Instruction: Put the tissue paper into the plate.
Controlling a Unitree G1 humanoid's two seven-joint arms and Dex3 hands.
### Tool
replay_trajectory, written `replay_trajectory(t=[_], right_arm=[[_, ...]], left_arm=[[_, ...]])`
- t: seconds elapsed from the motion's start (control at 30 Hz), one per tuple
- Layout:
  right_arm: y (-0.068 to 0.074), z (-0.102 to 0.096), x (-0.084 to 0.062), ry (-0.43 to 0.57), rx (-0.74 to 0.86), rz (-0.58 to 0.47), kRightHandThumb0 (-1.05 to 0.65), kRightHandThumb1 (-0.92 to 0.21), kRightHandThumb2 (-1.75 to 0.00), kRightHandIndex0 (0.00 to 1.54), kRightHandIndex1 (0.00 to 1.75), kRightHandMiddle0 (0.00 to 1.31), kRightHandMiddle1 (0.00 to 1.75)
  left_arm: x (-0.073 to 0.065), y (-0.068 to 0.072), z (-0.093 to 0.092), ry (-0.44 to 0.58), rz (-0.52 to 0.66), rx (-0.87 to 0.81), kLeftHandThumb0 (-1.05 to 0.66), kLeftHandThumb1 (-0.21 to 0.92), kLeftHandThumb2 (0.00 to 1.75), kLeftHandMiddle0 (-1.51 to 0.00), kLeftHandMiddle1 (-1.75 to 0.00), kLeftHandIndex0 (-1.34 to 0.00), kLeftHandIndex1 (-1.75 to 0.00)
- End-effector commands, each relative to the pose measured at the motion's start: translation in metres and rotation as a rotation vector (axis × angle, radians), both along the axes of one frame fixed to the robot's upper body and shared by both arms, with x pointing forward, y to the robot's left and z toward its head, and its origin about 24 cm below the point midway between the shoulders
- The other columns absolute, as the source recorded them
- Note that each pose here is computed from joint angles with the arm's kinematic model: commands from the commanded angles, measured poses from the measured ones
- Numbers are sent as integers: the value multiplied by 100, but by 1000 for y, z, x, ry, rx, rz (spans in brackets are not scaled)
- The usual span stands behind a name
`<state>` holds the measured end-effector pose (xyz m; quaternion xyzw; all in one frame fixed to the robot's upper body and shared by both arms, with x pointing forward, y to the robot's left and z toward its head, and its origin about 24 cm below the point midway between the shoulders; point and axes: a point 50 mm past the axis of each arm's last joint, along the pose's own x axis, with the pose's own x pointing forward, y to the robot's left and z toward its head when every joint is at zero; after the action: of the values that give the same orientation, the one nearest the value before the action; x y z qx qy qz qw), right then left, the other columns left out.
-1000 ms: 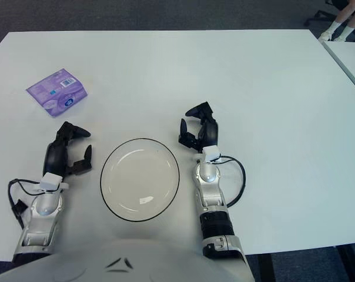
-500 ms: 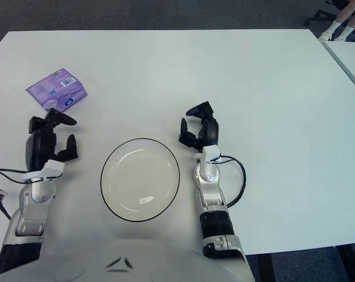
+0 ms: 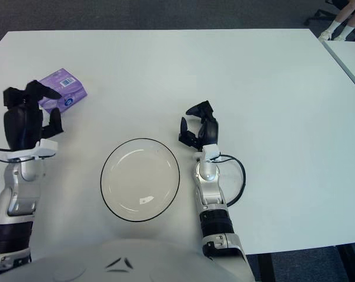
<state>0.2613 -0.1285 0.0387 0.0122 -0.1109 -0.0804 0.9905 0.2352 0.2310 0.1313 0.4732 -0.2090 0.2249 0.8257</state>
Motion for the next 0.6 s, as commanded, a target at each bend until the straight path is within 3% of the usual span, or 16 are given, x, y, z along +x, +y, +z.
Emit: replay_trajectory(t=[0.0,0.17,0.23,0.33,0.4,0.5,0.57], right_arm=[[-7,-65,-30,327,-15,-22,-41,-55,-102,62,153,43,175],[-7,-65,-29,330,-17,-19,-41,-55,-102,62,153,43,175],[-7,-65,-28,335,-18,-21,-41,-56,-102,61,153,43,175],[-7,-65,-28,336,-18,-21,-41,-56,-102,61,154,42,175],[-7,-65,-27,336,-18,-21,-41,-56,-102,61,156,42,175],[-7,-65,-27,334,-21,-20,-41,-56,-102,61,158,42,175],[-7,-65,-26,331,-24,-20,-41,-55,-102,61,159,43,175]], left_arm=[[11,16,7,23,49,81,-73,88,74,-10,-164,-4,-145],[22,19,14,47,50,130,-94,91,69,-2,-142,-1,-107],[33,22,20,67,43,147,-97,92,68,-1,-129,0,-94],[46,26,27,105,33,178,-102,92,65,0,-89,0,-68],[52,28,30,123,29,200,-103,92,64,0,-52,0,-49],[60,29,35,153,24,237,-104,92,62,0,-20,0,-27],[65,30,37,183,20,262,-105,92,61,0,-10,0,-15]])
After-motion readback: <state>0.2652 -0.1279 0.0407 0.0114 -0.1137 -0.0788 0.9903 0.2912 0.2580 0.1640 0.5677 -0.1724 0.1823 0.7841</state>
